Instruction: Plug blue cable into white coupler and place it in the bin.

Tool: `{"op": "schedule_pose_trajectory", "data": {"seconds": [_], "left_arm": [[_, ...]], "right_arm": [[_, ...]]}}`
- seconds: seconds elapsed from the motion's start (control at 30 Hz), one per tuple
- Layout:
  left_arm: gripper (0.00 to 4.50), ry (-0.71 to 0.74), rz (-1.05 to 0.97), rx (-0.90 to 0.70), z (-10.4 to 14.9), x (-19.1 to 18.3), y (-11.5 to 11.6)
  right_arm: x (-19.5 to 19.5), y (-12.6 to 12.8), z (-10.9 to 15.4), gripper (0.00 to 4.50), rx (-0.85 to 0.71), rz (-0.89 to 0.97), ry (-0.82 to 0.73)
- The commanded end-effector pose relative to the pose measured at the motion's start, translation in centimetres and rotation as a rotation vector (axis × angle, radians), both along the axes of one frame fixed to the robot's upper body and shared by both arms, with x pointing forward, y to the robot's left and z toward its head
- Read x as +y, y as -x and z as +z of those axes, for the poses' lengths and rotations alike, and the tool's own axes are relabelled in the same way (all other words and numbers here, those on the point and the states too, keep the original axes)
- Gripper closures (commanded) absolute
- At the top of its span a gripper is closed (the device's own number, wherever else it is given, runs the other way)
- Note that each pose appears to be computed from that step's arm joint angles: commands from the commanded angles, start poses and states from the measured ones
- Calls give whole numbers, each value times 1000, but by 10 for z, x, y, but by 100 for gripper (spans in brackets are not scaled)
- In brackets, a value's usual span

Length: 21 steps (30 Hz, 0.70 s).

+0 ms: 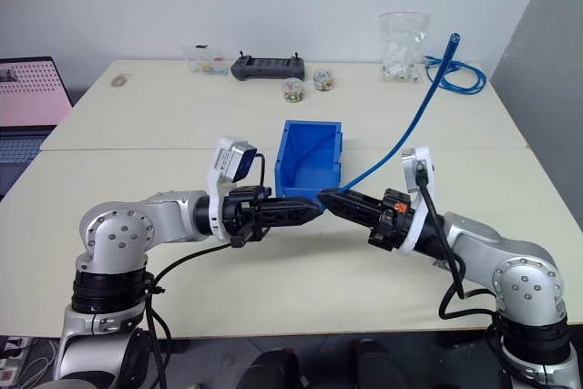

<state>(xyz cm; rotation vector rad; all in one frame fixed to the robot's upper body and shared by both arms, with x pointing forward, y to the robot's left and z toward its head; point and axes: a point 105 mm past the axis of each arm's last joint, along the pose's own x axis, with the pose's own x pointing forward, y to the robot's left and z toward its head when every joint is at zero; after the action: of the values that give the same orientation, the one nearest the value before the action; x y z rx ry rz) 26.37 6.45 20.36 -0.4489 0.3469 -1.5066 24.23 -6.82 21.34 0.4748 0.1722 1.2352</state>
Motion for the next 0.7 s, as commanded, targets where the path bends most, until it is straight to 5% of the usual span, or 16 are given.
{"op": "schedule_pose_trajectory", "data": {"seconds": [0.03,0.47,0.57,0.7], "left_arm": [[263,29,1,-45,12,2,1],[5,0,22,-71,21,33,23],[0,-5,40,-87,25,42,37],[0,-118,238,-82,-5,55,36]], "right_arm": [[9,10,6,443,-44,66,4],[-12,-23,-6,444,-82,-61,77],[-16,-29,-6,444,-89,-82,72],[-17,-34,-6,444,-93,-91,70]]}}
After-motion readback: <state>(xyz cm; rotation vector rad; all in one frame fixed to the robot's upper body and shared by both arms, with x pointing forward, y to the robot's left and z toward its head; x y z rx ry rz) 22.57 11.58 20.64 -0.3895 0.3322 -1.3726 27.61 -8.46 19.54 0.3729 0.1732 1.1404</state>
